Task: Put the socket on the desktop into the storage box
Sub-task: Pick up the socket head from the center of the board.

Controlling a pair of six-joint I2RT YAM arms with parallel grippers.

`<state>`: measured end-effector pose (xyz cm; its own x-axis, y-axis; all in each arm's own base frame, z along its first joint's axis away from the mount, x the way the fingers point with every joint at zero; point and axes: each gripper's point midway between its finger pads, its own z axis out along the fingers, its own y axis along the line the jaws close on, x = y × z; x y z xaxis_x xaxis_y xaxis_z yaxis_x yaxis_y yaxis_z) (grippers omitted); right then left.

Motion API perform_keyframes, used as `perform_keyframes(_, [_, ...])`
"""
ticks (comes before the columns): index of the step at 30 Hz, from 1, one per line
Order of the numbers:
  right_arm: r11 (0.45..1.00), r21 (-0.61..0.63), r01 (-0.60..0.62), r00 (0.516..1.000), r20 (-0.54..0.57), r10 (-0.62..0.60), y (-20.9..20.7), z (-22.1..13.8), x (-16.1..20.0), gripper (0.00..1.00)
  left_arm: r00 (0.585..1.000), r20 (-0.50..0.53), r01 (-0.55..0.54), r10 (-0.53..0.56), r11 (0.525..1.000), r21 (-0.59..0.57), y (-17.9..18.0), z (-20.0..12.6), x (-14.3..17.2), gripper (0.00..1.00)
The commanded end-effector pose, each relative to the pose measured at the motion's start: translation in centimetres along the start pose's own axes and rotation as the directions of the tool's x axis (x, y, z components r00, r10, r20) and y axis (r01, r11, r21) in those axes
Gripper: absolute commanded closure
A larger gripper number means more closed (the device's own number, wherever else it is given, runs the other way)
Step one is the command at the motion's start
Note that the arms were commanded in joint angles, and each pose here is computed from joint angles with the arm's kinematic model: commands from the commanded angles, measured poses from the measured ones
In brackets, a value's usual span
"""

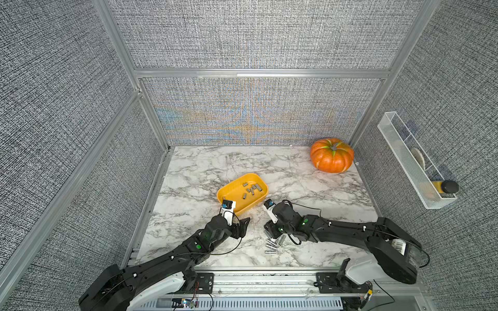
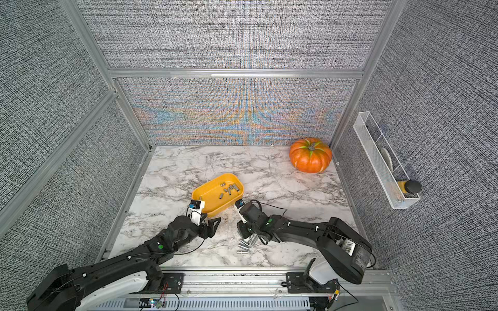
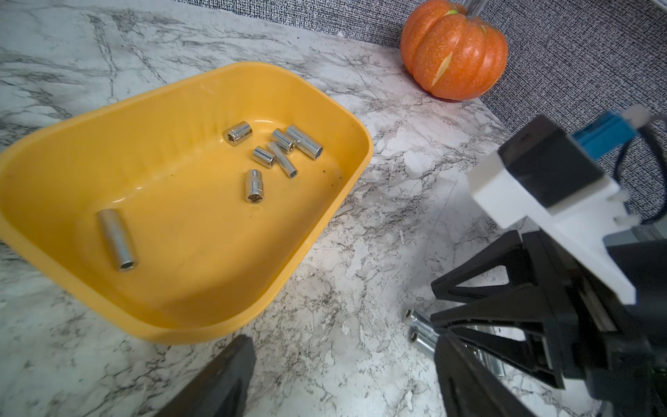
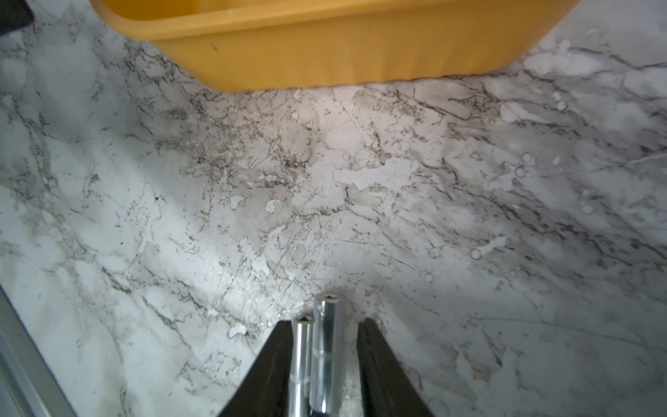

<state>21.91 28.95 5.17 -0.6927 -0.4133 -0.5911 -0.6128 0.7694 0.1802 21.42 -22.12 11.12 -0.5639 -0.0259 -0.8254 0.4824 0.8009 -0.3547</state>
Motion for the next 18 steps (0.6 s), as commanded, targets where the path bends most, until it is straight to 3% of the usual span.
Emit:
perform_keyframes(1, [1.0, 0.019, 0.011, 1.0, 0.0, -0.011, -0.1, 0.3, -0.1, 0.65, 1.0, 0.027, -0.005, 0.005, 1.0, 0.016, -0.5, 0.0, -0.9, 0.17])
perform_keyframes(9, [0.997, 0.076, 0.013, 0.999, -0.041, -0.01, -1.0, 1.2, 0.7, 0.72, 0.999, 0.032, -0.004, 0.004, 1.0, -0.002, -0.1, 0.0, -0.9, 0.17])
perform_keyframes(18, [0.995, 0.096, 0.018, 0.998, -0.062, -0.012, -1.3, 1.7, 1.0, 0.73, 0.999, 0.04, -0.002, 0.002, 1.0, -0.013, 0.0, -0.2, -1.1, 0.17])
